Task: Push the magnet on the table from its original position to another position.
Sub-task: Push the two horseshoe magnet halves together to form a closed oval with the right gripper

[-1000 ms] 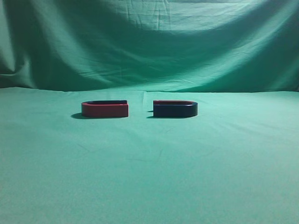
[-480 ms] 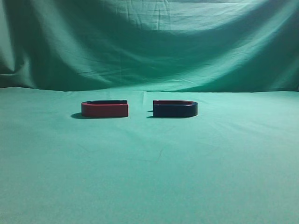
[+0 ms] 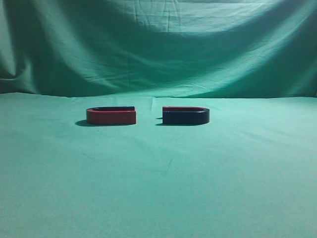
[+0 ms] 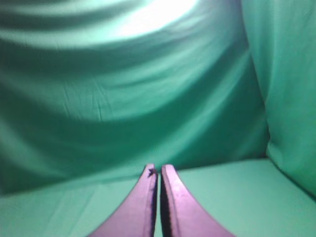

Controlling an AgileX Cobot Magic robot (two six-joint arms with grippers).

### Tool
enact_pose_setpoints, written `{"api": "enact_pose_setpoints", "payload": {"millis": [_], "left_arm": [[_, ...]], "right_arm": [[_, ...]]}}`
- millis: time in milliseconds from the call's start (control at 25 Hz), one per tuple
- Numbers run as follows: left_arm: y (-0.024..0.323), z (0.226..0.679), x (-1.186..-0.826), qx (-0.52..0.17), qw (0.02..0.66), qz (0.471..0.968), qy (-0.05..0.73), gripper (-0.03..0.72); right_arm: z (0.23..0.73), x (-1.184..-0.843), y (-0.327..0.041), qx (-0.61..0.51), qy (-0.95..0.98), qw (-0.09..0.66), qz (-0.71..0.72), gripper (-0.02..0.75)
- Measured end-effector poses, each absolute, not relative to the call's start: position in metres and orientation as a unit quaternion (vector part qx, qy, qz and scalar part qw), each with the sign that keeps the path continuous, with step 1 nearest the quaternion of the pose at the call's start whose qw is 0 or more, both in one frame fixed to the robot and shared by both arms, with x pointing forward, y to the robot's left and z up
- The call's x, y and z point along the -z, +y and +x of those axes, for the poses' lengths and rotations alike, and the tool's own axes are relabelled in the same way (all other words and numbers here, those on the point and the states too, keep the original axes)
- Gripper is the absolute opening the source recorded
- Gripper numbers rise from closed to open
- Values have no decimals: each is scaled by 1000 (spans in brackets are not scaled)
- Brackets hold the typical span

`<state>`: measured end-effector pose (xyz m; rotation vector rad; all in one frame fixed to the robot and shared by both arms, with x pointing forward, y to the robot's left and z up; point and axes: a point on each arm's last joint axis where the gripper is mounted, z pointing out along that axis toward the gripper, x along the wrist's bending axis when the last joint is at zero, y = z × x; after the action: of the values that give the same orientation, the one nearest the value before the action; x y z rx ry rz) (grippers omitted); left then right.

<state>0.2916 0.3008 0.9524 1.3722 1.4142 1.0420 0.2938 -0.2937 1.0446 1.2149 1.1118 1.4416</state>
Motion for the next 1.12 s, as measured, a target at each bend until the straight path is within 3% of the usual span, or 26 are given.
{"api": "enact_pose_setpoints", "payload": {"millis": [240, 520, 840, 1120], "left_arm": [[301, 292, -952, -420, 441, 553, 570, 372], [301, 292, -952, -420, 441, 553, 570, 372], [301, 292, -952, -420, 441, 553, 570, 372], [301, 292, -952, -420, 441, 553, 570, 372]], "right_arm": [[339, -1076, -286, -480, 561, 351, 576, 0], [402, -1078, -272, -413, 597, 196, 659, 0], [454, -1072, -256, -341, 711, 112, 605, 0], [509, -1054, -210, -279, 774, 62, 564, 0]]}}
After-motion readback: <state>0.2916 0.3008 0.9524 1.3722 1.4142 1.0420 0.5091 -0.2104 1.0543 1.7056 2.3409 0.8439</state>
